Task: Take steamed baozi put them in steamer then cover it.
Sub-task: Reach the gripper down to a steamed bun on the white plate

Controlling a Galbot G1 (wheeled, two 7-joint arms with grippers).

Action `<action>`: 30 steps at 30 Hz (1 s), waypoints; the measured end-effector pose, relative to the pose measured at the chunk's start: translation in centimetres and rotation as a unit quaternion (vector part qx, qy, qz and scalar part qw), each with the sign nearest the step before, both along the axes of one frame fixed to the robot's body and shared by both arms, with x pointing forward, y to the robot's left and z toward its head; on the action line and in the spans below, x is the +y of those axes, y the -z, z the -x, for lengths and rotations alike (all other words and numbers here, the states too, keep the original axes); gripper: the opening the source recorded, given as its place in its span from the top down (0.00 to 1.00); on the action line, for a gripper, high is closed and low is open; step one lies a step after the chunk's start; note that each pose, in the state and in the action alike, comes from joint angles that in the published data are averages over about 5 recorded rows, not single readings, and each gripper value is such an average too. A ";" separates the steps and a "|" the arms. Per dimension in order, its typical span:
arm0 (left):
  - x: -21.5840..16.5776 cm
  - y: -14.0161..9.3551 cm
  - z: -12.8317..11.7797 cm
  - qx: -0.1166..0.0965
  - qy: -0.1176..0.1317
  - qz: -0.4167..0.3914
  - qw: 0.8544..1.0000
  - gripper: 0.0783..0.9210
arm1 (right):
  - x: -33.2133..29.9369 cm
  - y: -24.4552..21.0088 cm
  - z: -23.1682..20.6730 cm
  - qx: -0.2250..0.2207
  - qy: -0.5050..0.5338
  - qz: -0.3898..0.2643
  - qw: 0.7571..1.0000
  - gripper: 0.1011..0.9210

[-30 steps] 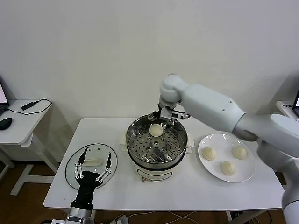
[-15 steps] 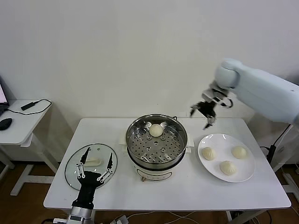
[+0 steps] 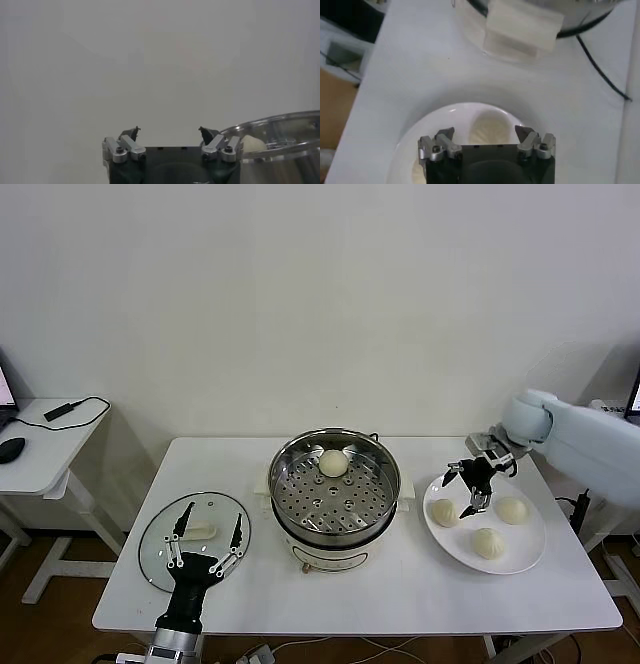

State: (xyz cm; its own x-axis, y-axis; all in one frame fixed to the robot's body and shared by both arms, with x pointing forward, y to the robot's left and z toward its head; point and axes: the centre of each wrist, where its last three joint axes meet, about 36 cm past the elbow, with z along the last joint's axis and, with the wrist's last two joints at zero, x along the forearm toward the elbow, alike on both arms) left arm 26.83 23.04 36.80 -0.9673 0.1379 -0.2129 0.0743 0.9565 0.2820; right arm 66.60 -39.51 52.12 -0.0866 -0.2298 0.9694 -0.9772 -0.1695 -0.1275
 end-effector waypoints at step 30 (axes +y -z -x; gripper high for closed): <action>-0.2 -0.2 0.3 -0.003 0.001 0.001 1.000 0.12 | -1.1 5.6 -0.4 -0.015 0.055 0.009 0.998 0.30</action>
